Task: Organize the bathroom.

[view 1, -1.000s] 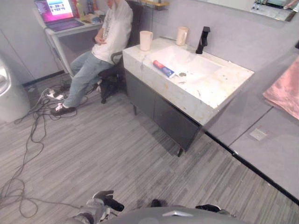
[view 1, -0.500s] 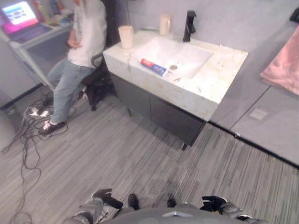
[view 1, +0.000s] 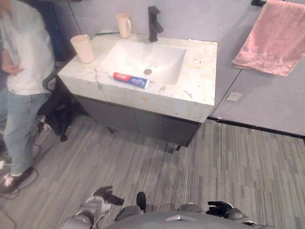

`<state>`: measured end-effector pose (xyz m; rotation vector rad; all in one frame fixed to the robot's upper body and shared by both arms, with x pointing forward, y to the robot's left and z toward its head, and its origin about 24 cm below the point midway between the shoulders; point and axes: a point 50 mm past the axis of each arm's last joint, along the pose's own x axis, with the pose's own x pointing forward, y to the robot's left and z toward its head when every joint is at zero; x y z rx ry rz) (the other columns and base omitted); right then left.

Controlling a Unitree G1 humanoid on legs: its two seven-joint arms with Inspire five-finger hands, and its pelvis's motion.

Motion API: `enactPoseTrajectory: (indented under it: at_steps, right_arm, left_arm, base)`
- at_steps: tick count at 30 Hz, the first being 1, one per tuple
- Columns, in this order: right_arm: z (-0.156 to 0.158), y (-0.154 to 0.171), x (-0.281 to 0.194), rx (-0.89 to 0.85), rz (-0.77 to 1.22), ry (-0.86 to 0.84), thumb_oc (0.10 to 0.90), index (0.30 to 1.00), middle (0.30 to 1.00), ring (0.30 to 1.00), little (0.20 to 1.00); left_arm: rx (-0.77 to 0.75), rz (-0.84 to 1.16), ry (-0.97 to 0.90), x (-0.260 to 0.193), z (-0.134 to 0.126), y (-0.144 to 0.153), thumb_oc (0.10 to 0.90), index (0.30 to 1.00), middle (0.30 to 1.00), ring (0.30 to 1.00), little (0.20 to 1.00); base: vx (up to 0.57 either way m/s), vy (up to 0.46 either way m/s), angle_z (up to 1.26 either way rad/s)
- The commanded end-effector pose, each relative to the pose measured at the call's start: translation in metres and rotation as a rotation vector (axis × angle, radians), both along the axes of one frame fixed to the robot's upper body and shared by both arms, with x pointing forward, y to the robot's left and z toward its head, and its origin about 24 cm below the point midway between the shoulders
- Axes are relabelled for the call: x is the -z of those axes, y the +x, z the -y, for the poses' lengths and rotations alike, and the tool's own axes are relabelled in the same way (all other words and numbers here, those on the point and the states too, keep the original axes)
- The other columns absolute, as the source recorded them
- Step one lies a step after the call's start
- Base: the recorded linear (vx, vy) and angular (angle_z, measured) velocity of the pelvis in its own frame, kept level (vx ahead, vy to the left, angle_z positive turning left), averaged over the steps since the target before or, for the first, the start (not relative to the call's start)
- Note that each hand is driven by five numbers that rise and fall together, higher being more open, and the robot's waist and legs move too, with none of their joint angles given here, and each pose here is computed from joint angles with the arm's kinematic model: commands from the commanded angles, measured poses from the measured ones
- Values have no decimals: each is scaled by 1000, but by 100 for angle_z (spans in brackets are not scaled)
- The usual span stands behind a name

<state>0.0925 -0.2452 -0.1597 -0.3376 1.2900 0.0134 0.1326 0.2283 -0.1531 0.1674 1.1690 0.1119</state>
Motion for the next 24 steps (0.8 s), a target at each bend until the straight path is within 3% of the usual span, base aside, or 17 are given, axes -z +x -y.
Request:
enactPoseTrajectory:
  at_steps: [1,11,24]
  right_arm:
    - [-1,-1,0,-20,15,13,800,900,900,900,900]
    - [-10,1,2,-38,4,43,800,900,900,900,900]
    - [-1,-6,1,77,6,9,800,900,900,900,900]
  left_arm:
    - [-11,-66,32,3,-9,-16,800,900,900,900,900]
    - [20,-29,68,2,-7,-14,800,900,900,900,900]
    - [63,-23,30,1,6,1,800,900,900,900,900]
  base:
    - [215,222,-10]
    - [279,9,-19]
    - [150,47,41]
